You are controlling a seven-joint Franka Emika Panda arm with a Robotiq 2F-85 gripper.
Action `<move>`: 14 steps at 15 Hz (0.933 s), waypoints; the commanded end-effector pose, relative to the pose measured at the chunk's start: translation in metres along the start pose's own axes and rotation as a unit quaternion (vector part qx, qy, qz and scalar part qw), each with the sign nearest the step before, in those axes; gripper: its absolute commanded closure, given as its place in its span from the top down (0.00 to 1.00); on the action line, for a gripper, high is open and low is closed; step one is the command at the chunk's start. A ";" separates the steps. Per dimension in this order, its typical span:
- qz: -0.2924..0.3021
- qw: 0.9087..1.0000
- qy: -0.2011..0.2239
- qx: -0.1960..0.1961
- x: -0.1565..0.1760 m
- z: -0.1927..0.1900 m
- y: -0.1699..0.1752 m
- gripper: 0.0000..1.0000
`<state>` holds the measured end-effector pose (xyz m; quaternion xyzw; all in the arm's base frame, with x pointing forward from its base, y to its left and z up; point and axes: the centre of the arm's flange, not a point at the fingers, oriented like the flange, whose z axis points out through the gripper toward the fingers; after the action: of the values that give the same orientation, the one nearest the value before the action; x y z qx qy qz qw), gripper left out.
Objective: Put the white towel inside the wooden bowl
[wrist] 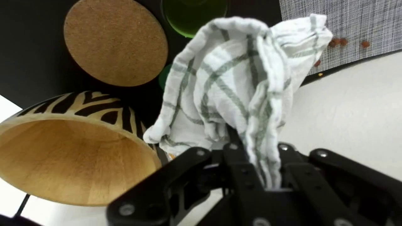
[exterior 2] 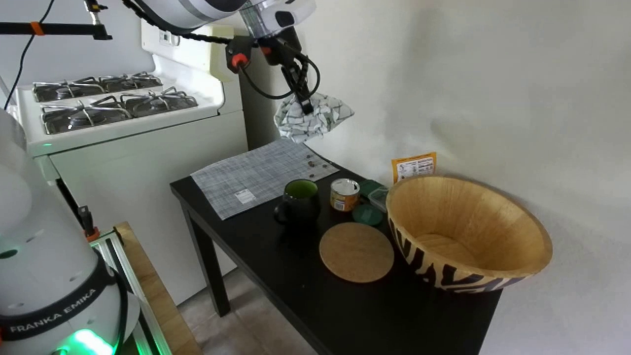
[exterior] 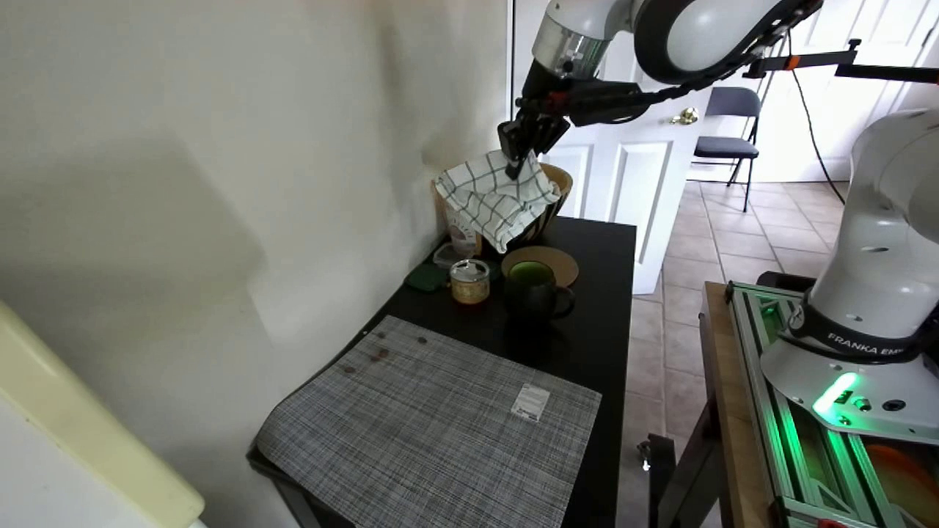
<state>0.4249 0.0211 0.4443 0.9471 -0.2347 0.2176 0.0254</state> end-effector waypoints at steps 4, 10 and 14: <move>0.052 0.998 -0.002 -0.022 0.009 0.014 0.018 0.04; 0.167 0.984 0.014 -0.057 0.049 0.044 0.114 0.04; 0.248 0.965 0.037 -0.073 0.079 0.057 0.178 0.04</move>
<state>0.4175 -0.1385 0.4227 0.8772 -0.4229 0.2222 0.0472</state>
